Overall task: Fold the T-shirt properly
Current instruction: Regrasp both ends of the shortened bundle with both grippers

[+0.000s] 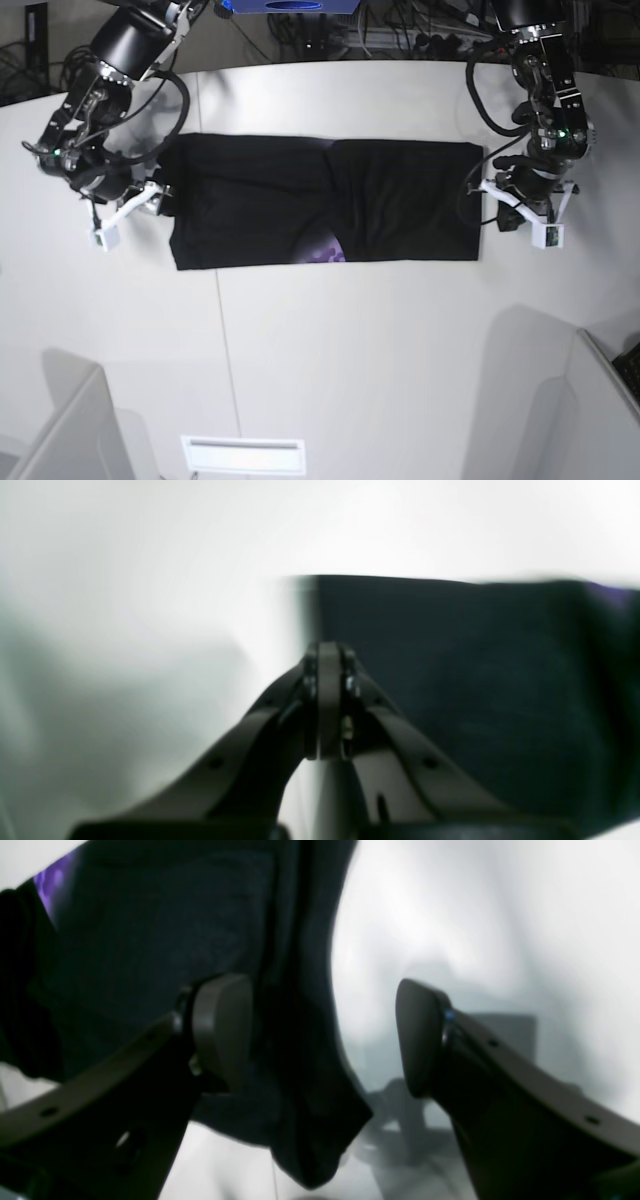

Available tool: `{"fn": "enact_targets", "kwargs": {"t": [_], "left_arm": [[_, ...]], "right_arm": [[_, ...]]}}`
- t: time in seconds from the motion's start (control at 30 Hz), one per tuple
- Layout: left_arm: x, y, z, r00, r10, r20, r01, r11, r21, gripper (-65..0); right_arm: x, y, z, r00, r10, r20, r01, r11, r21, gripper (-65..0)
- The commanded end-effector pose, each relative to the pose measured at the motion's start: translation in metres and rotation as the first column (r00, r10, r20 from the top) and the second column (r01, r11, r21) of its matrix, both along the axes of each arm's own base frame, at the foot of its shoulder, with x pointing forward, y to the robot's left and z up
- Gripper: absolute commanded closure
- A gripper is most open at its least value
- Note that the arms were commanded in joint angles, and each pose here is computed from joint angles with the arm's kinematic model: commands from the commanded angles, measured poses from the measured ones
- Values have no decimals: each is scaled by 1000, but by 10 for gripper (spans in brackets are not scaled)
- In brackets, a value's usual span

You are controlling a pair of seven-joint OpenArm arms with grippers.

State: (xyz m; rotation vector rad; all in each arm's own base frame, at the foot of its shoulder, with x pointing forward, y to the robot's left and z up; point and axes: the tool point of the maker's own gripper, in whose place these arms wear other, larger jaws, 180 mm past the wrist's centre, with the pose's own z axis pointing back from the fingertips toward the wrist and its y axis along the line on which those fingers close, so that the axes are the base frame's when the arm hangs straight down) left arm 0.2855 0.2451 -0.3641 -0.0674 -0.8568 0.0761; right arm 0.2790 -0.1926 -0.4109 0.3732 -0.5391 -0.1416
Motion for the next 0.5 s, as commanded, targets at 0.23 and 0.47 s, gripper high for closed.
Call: {"fn": "enact_targets", "kwargs": {"t": [0.23,0.47], "left_arm": [[-10,47,-23,994,87,-64,-87,996,5,0],[-9,45,-45,992,95,-83,-98,995,-25,0]], "right_arm": [[19,8,5,999,6,38,-8,999,44,-417],[21,14,-4,1000,10,13,-11,997,77,-417]]}}
